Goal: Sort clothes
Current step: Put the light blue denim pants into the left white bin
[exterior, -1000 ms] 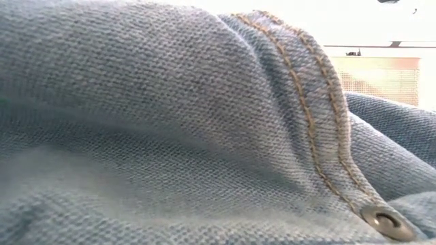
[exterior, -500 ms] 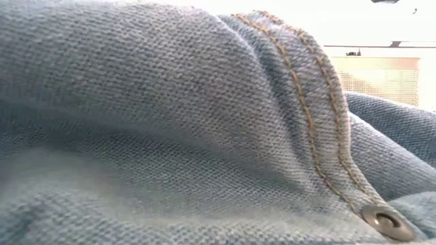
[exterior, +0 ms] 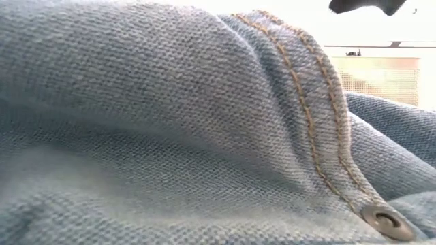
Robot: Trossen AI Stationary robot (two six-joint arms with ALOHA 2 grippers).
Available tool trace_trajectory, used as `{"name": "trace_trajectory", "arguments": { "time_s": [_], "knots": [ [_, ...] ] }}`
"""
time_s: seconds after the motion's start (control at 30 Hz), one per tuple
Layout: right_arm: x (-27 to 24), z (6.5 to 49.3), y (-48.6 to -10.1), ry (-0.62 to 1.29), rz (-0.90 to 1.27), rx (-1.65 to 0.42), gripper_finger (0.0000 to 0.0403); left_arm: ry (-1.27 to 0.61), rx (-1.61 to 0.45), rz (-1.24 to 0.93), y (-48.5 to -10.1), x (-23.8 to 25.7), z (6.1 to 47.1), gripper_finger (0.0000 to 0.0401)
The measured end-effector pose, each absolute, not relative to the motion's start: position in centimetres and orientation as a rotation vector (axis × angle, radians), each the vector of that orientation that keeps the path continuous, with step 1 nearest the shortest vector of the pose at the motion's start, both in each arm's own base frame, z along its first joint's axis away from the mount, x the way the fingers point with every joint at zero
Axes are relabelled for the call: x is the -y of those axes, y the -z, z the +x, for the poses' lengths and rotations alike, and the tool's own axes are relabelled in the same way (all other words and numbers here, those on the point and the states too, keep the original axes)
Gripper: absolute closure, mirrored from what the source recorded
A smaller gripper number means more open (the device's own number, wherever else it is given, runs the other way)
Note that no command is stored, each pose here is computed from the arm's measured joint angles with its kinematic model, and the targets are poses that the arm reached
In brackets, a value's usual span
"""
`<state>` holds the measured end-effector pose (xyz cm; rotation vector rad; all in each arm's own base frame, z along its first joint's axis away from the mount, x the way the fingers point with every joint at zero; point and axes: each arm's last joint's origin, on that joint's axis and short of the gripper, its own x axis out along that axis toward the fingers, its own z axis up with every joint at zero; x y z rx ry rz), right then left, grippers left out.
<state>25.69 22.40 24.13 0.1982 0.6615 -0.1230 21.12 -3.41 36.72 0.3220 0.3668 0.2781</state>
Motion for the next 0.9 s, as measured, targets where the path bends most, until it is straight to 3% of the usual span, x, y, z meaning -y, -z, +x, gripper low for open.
{"name": "trace_trajectory", "arguments": {
  "time_s": [0.27,0.5,0.63,0.9],
  "knots": [
    [-22.5,31.2,-20.1,-0.103,0.060,-0.657,0.0126,-0.267,-0.479,0.719,-34.9,14.1,23.7,0.0400],
    [-20.9,32.8,-19.7,-0.098,0.052,-0.639,0.0126,-0.073,-0.665,0.685,-32.6,21.7,25.8,0.0379],
    [-21.0,31.9,-20.4,-0.101,0.037,-0.672,0.0126,0.185,-0.842,0.691,-30.4,25.4,25.2,0.0330],
    [-22.3,30.4,-20.7,-0.073,0.051,-0.669,0.0126,0.253,-0.978,0.381,-28.8,28.5,25.1,0.0174]
  ]
}}
